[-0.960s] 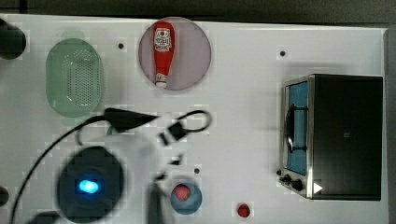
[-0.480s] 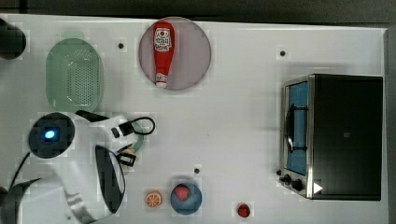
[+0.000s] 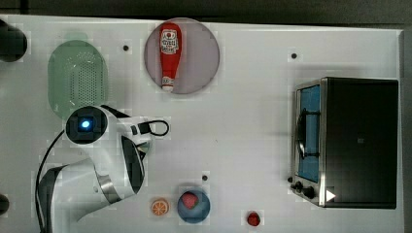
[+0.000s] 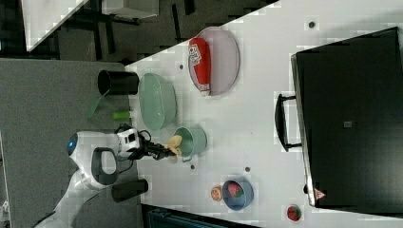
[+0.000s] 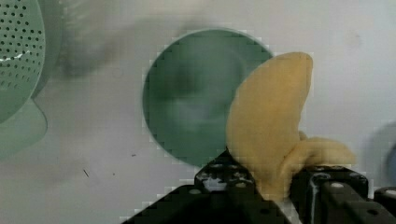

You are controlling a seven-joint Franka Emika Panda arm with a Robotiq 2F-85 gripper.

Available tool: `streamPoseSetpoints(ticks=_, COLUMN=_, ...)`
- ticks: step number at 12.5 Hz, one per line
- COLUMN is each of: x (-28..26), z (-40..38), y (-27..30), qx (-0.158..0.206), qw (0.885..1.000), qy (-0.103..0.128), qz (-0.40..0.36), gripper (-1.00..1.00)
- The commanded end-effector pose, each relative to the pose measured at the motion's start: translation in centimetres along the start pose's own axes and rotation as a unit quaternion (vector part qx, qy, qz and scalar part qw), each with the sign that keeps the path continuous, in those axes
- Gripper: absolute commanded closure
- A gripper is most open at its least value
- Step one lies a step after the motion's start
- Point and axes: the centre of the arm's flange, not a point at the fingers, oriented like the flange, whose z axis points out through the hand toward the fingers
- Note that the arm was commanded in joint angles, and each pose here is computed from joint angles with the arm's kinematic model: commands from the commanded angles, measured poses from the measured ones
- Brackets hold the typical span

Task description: Pick Banana and place it in mug.

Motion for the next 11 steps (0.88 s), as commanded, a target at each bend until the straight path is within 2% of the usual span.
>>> streamPoseSetpoints(ticks=1, x=0.8, z=-0.6, y=-1.0, qx=0.018, qw=0.998, qy=0.033, qz=0.041, gripper=0.42)
streamPoseSetpoints(ticks=2, x=0.7, z=-0.5, y=-1.2, qx=0.025, qw=0.997, qy=0.040, qz=0.055, gripper=0.23)
streamPoseSetpoints(ticks=5, x=-0.2, z=0.9, y=-0.9, qx=0.014, qw=0.995, qy=0.034, qz=0.088, gripper=-0.43)
streamPoseSetpoints(ticks=7, x=0.0, z=0.5, y=-1.1, qx=0.028, qw=0.995, qy=0.047, qz=0.086, gripper=-0.89)
streamPoseSetpoints(ticks=8, x=0.1, z=0.3, y=-1.3, qx=0.034, qw=0.995, qy=0.051, qz=0.085, gripper=-1.00)
streamPoseSetpoints(ticks=11, x=0.6, z=-2.4, y=-1.2, qx=0.057, qw=0.991, qy=0.076, qz=0.095, gripper=-1.00)
